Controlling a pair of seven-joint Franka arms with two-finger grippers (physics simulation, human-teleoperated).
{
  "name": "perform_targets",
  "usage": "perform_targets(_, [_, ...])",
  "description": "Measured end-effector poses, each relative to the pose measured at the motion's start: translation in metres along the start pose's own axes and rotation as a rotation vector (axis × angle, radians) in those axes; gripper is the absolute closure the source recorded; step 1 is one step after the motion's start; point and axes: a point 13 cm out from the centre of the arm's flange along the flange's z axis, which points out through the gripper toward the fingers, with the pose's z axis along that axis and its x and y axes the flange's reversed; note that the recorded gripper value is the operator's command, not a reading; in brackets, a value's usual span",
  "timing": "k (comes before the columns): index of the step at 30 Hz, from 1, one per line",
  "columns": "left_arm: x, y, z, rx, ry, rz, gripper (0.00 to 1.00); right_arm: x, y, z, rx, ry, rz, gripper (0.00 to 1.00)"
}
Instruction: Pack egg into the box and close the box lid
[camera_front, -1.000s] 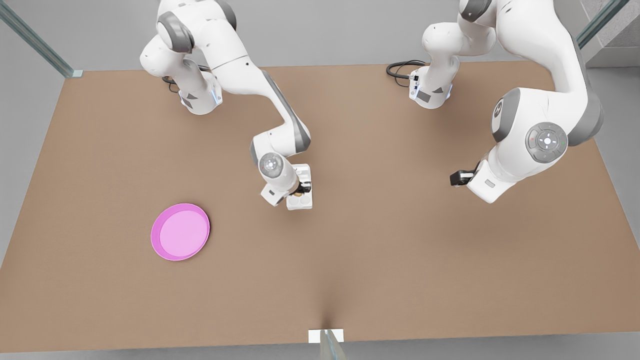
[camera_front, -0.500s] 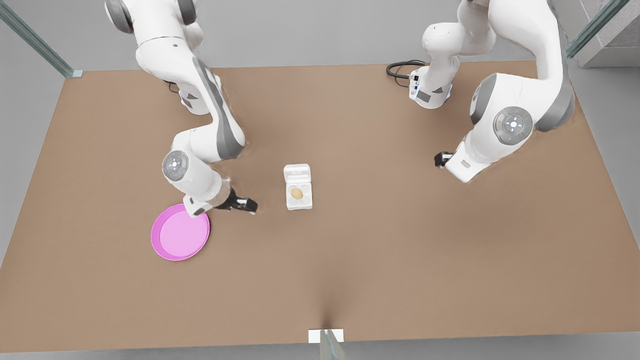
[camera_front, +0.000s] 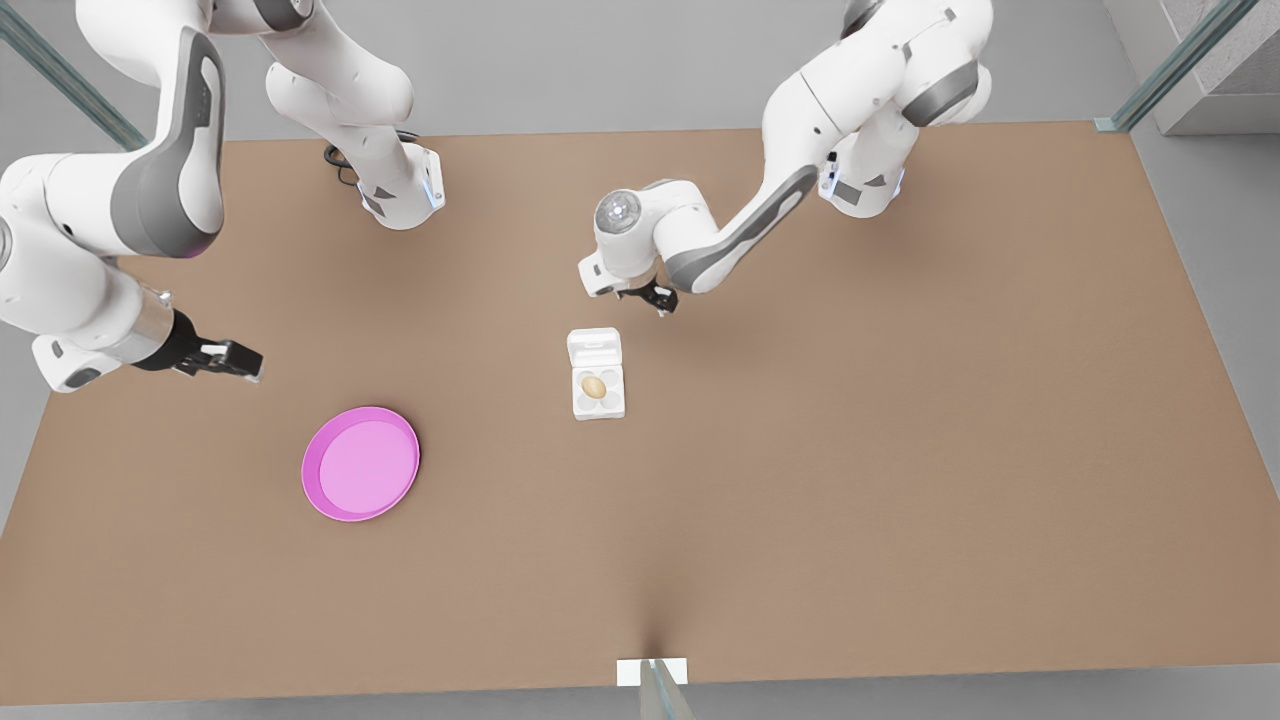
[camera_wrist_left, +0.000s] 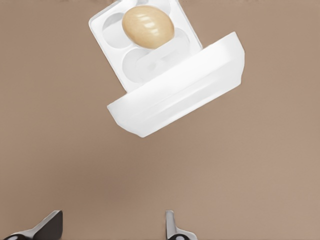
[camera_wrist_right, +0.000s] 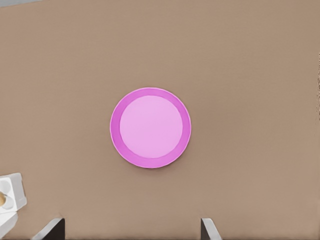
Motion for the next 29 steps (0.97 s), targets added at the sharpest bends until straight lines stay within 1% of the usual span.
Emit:
perform_targets(4, [-0.036,-0.02,0.022,-0.004,-0.13,-0.082,0.0,-0.006,-0.002,-0.018,0.004,-0.035,-0.039,0.0])
perform_targets(8, [-0.08,-0.013,0.007,0.038,-0.222,-0.231,0.0,0.002,0.002,-0.033,0.009,-0.051,-0.078,0.0])
perform_targets(13, [-0.115,0.004,-0.021,0.086,-0.286,-0.391,0.0,0.004,-0.01,-0.035,0.012,-0.047,-0.088,0.0])
perform_targets(16, [-0.137,0.039,-0.029,0.098,-0.299,-0.497,0.0,0.006,-0.007,-0.033,0.013,-0.036,-0.108,0.0])
perform_targets(17, [-0.151,0.069,-0.049,0.098,-0.315,-0.553,0.0,0.006,-0.006,-0.029,0.014,-0.029,-0.114,0.0])
perform_targets(18, [-0.167,0.121,-0.083,0.093,-0.34,-0.633,0.0,0.006,-0.005,-0.027,0.014,-0.023,-0.12,0.0])
perform_targets(20, [-0.186,0.33,-0.166,0.067,-0.377,-0.891,0.0,0.006,-0.002,-0.023,0.014,-0.016,-0.133,0.0])
perform_targets(21, [-0.172,0.425,-0.184,0.046,-0.353,-1.003,0.0,0.007,-0.001,-0.023,0.015,-0.014,-0.138,0.0])
perform_targets(22, [-0.148,0.5,-0.196,0.042,-0.31,-1.094,0.0,0.007,0.0,-0.022,0.015,-0.013,-0.142,0.0])
perform_targets(23, [-0.126,0.562,-0.206,-0.013,-0.274,-1.189,0.0,0.007,0.0,-0.022,0.015,-0.012,-0.145,0.0])
perform_targets(24, [-0.073,0.603,-0.23,-0.046,-0.223,-1.282,0.0,0.007,0.0,-0.022,0.015,-0.012,-0.148,0.0])
perform_targets(25, [-0.011,0.591,-0.25,-0.048,-0.179,-1.295,0.0,0.007,0.0,-0.022,0.015,-0.012,-0.15,0.0])
perform_targets(26, [0.016,0.579,-0.267,-0.007,-0.155,-1.286,0.0,0.007,-0.001,-0.022,0.015,-0.013,-0.151,0.0])
perform_targets(29, [0.029,0.563,-0.283,0.093,-0.075,-1.208,0.0,0.007,-0.005,-0.019,0.016,-0.012,-0.149,0.0])
